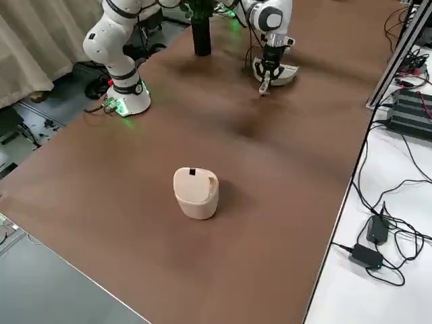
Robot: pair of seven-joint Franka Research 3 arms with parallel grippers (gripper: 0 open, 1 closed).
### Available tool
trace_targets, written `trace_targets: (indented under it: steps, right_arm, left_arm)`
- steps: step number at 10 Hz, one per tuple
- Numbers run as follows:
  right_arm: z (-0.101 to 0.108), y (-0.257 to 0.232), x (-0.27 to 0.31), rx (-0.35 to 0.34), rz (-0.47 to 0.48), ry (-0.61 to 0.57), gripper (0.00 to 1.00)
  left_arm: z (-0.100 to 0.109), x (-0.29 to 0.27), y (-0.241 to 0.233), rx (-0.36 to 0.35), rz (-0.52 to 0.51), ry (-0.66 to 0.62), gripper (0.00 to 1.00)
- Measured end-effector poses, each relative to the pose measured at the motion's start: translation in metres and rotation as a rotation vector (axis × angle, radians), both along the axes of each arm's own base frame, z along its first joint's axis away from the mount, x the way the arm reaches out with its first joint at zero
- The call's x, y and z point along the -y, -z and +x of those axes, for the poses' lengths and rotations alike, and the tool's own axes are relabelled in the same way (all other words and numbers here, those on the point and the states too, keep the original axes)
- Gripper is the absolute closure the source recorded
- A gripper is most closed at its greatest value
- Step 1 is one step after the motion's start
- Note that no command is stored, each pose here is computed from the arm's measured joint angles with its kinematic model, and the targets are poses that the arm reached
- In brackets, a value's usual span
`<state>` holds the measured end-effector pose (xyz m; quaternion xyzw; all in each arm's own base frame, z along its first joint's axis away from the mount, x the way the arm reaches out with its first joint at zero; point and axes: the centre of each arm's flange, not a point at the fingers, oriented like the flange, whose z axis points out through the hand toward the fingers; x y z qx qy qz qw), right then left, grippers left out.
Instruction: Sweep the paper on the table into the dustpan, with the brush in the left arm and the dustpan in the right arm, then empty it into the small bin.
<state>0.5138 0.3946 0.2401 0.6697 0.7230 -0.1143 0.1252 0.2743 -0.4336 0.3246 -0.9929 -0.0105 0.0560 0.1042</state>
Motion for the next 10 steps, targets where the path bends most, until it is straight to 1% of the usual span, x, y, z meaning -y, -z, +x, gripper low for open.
trace_targets:
  steps: [2, 4, 5, 7, 8, 9, 10]
  right_arm:
    - [0.01, -0.039, 0.022, -0.019, 0.003, 0.08, 0.68]
    - [0.026, -0.076, 0.054, -0.009, -0.002, 0.165, 0.68]
    - [0.033, -0.093, 0.074, -0.008, -0.004, 0.222, 0.68]
    - [0.05, -0.13, 0.122, 0.024, -0.022, 0.32, 0.68]
    - [0.054, -0.147, 0.141, 0.041, -0.033, 0.358, 0.68]
    - [0.056, -0.162, 0.16, 0.061, -0.039, 0.407, 0.68]
    - [0.058, -0.176, 0.18, 0.071, -0.026, 0.475, 0.68]
  left_arm:
    - [0.04, -0.032, -0.027, -0.044, 0.0, -0.002, 0.73]
    - [0.085, -0.071, -0.054, -0.077, 0.014, -0.003, 0.73]
    - [0.11, -0.096, -0.064, -0.088, 0.006, -0.006, 0.73]
    - [0.156, -0.157, -0.073, -0.108, -0.029, -0.002, 0.73]
    - [0.172, -0.185, -0.073, -0.125, -0.049, 0.01, 0.73]
    - [0.184, -0.211, -0.072, -0.144, -0.066, 0.031, 0.73]
    - [0.195, -0.236, -0.07, -0.163, -0.086, 0.061, 0.73]
